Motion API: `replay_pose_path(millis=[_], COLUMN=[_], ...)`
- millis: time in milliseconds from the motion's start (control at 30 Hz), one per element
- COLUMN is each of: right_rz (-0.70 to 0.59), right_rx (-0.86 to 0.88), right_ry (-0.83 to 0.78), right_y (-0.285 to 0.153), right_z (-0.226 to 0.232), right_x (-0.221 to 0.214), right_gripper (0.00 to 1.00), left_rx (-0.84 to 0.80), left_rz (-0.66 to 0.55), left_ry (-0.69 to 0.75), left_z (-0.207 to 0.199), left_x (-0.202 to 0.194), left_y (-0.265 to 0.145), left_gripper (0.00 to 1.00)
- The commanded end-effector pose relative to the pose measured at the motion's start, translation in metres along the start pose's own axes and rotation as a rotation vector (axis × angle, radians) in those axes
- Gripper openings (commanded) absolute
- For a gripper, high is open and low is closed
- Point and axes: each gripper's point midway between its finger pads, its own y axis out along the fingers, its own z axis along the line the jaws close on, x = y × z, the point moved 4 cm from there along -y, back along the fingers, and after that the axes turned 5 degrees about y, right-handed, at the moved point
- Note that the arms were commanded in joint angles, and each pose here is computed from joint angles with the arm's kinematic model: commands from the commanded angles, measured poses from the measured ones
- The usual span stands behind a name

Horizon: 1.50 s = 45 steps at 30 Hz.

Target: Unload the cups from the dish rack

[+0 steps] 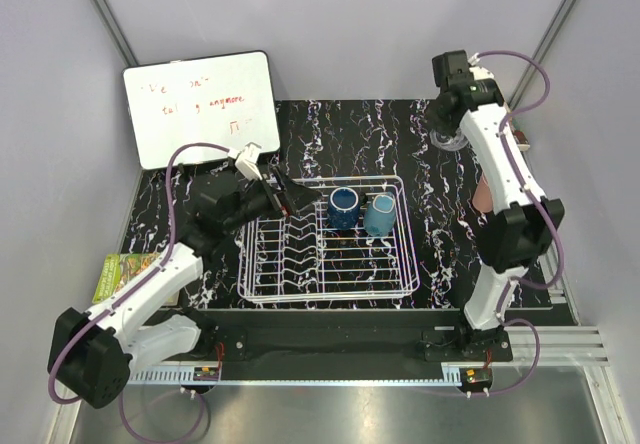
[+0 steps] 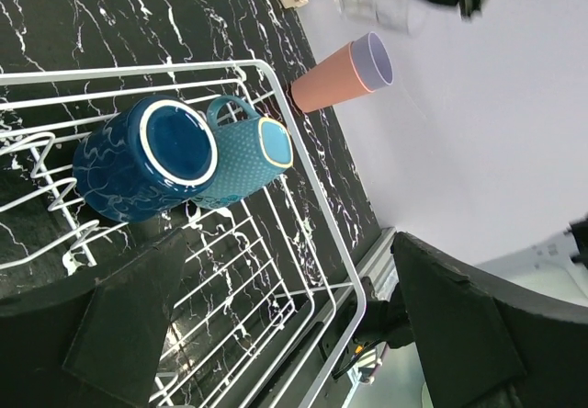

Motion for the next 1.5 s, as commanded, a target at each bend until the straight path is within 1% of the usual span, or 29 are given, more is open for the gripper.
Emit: replay_pose_path(millis=[0, 33, 67, 100, 167, 233, 367, 567, 900, 1033, 1467], right_rz=[0.005, 0.013, -0.006, 0.017, 0.027, 0.057, 0.076, 0.102, 0.177, 0.223, 0.265], right_rx=[0.037, 0.017, 0.029, 0.006, 0.005, -0.011, -0.063, -0.162, -0.285, -0.326, -0.332], right_ry=[0.077, 0.074, 0.078, 0.076, 0.079, 0.071, 0.057, 0.053, 0.105, 0.100, 0.085], right_y=[0.025, 0.031, 0.030, 0.047, 0.057, 0.074, 0.100, 0.127, 0.155, 0.167, 0.181], right_z=[0.011, 0.009, 0.014, 0.013, 0.016, 0.018, 0.015, 0.000, -0.043, -0.058, -0.068], right_x=[0.041, 0.043, 0.053, 0.050, 0.051, 0.043, 0.033, 0.020, 0.004, -0.013, -0.031], right_gripper=[0.00, 0.00, 0.00, 0.00, 0.00, 0.00, 0.00, 0.00, 0.00, 0.00, 0.00], left_rx=[-0.002, 0.002, 0.008, 0.010, 0.023, 0.040, 0.073, 0.098, 0.123, 0.137, 0.147], left_rz=[-0.006, -0.004, 0.003, 0.003, 0.010, 0.020, 0.042, 0.064, 0.071, 0.083, 0.086], left_ry=[0.026, 0.026, 0.026, 0.028, 0.031, 0.033, 0.022, -0.003, -0.025, -0.038, -0.038], left_z=[0.000, 0.001, 0.003, 0.003, 0.005, 0.009, 0.018, 0.025, 0.028, 0.032, 0.033], left_x=[0.003, 0.003, 0.002, 0.002, 0.001, 0.000, -0.006, -0.011, -0.012, -0.014, -0.017], left_y=[0.001, 0.002, 0.002, 0.002, 0.004, 0.005, 0.009, 0.013, 0.015, 0.018, 0.016], left_gripper=[0.99, 0.99, 0.99, 0.99, 0.99, 0.99, 0.99, 0.99, 0.99, 0.99, 0.99])
